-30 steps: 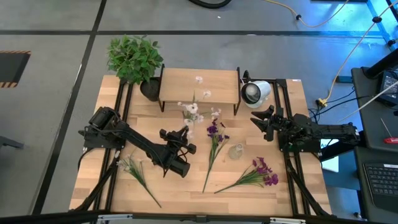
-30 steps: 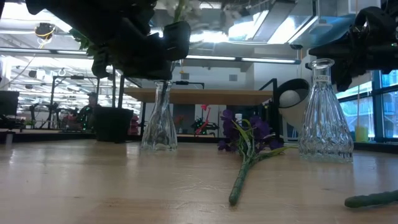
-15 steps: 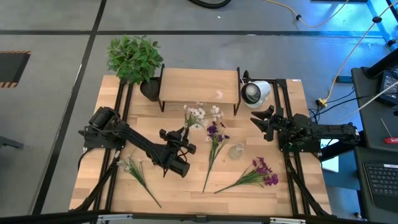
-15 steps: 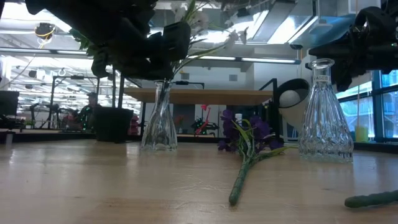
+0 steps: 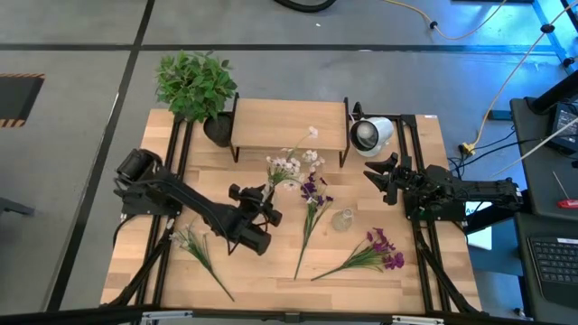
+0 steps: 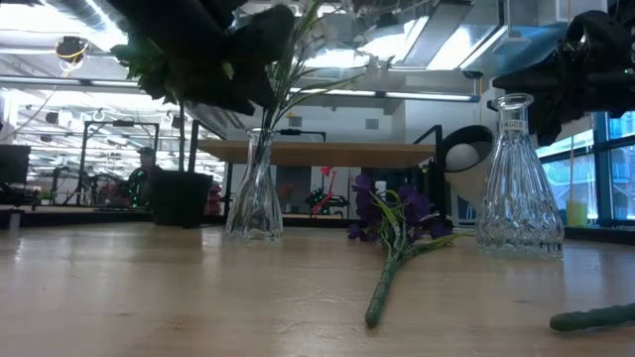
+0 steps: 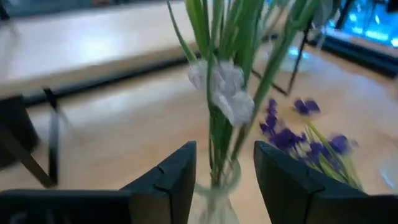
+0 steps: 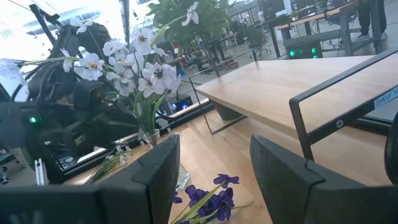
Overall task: Pick and place flowers into a vace then onto a shelf
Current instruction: Put the white flowers into the left transparent vase
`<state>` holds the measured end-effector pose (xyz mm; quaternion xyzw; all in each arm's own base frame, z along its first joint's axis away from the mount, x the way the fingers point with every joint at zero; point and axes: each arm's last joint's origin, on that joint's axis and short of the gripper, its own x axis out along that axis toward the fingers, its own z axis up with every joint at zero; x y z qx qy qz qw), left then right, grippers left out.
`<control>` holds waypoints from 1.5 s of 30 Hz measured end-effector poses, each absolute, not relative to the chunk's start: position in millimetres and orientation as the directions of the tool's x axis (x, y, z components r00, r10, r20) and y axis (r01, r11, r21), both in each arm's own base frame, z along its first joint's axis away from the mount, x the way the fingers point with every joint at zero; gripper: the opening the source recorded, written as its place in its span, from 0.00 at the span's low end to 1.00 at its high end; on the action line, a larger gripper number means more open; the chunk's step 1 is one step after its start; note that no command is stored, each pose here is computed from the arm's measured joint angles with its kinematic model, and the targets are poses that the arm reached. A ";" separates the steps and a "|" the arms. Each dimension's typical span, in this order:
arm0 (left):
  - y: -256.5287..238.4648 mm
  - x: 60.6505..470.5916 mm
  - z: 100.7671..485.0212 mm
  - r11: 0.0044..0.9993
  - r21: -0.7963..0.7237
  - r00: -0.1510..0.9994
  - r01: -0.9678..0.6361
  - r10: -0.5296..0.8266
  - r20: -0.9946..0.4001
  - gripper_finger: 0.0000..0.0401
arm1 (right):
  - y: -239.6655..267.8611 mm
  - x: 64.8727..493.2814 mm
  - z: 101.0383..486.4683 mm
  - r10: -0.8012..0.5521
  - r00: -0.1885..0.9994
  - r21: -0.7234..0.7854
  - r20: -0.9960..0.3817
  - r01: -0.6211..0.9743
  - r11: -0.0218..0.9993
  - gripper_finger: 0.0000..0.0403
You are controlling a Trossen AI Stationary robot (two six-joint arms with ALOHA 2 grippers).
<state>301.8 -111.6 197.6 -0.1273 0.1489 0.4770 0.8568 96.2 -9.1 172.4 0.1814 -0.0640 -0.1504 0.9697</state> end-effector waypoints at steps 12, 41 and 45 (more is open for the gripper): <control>-119.0 283.1 234.3 0.625 -0.347 0.552 -0.699 0.164 -0.818 0.36 | -9.1 96.2 172.4 -0.315 0.946 0.372 0.070 0.269 0.889 0.49; -229.0 240.7 173.1 0.024 -0.095 0.082 -0.995 -0.317 -0.945 0.36 | -9.1 96.2 172.4 -0.315 0.946 0.371 0.070 0.269 0.889 0.49; -224.9 234.1 177.9 0.025 0.020 -0.026 -0.999 -0.276 -0.961 0.35 | -9.1 96.2 172.4 -0.315 0.947 0.371 0.070 0.269 0.889 0.49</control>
